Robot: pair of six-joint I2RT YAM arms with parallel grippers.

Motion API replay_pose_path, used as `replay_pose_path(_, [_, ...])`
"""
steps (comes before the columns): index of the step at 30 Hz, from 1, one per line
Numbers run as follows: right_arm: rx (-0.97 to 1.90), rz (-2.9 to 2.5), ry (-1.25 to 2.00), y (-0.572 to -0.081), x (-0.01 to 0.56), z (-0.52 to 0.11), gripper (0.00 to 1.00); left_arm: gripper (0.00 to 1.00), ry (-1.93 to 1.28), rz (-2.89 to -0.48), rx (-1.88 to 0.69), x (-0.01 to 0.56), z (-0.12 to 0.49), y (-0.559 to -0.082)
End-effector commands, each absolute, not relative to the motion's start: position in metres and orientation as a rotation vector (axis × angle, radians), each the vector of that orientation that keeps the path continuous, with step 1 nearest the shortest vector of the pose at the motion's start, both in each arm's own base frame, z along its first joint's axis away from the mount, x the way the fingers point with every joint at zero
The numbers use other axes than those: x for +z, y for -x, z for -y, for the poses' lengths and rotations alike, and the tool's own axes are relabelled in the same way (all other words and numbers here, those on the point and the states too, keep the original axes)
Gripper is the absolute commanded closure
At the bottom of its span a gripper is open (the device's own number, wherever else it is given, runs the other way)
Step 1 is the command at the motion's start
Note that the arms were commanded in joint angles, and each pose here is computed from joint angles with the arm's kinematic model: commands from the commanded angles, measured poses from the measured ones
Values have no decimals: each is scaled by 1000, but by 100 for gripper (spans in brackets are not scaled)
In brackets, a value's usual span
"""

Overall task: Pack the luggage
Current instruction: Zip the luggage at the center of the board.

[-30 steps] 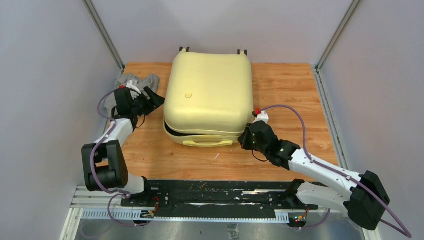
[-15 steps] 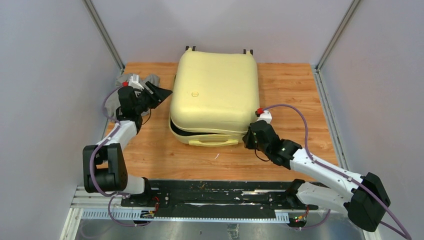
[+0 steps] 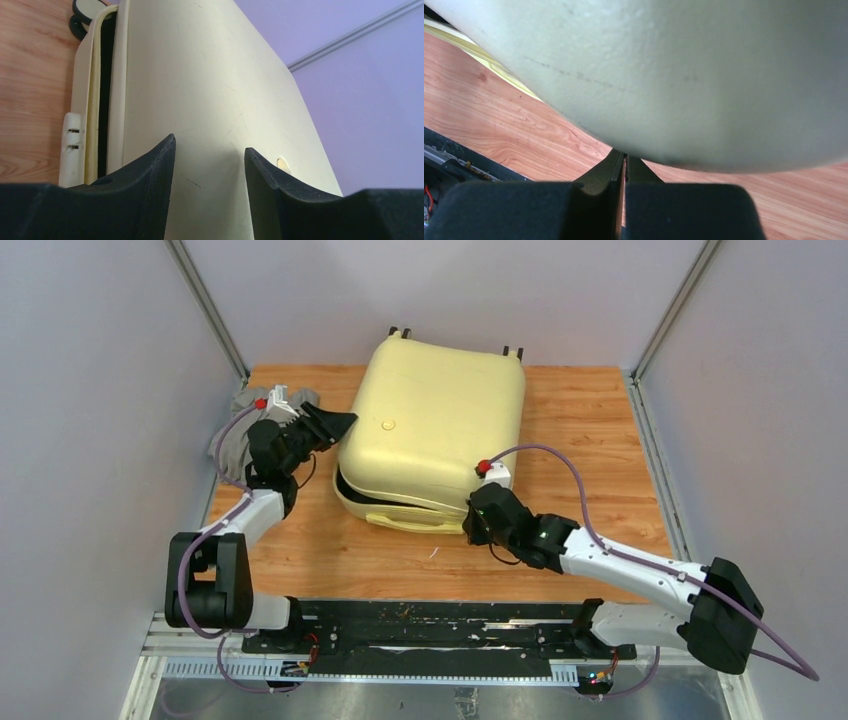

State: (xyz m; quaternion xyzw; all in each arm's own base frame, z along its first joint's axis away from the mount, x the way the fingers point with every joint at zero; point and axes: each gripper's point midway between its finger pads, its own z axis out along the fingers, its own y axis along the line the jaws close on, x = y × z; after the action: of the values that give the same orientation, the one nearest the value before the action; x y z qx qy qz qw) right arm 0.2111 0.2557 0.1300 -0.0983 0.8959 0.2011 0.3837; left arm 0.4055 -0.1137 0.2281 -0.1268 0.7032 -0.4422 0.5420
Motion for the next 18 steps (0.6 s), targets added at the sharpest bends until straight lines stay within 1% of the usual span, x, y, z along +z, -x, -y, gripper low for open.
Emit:
replay_pose_path(1, [765, -2080, 137, -227, 181, -297, 100, 51, 151, -1807, -1309, 213, 171, -358])
replay_pose_path(4, [722, -2138, 146, -232, 181, -309, 100, 57, 133, -1813, -1311, 210, 175, -354])
replay_pose_path(6, [833, -2050, 157, -238, 198, -339, 100, 60, 122, -1813, -1316, 211, 178, -353])
replay_pose_path(7, [836, -2028, 195, -242, 217, -359, 100, 61, 117, -1816, -1322, 211, 180, -353])
replay_pose_path(8, [745, -2091, 232, -241, 212, -362, 100, 62, 109, -1816, -1325, 211, 181, -352])
replay_pose_path(10, [594, -2170, 230, -241, 191, -346, 100, 64, 95, -1808, -1325, 214, 181, -350])
replay_pose_path(12, [575, -2161, 117, -243, 181, -321, 100, 65, 91, -1789, -1333, 219, 179, -350])
replay_pose_path(14, [570, -2095, 25, -247, 183, -302, 100, 64, 105, -1739, -1341, 233, 170, -356])
replay_pose_path(15, [555, -2090, 0, -247, 182, -293, 96, 63, 106, -1715, -1338, 242, 164, -359])
replay_pose_path(16, [541, -2096, -13, -246, 181, -287, 91, 61, 107, -1697, -1335, 250, 158, -362])
replay_pose_path(17, [532, -2104, -22, -245, 179, -283, 83, 57, 120, -1678, -1328, 258, 149, -365])
replay_pose_path(18, [522, -2114, -22, -244, 177, -281, 75, 49, 143, -1651, -1294, 266, 132, -371])
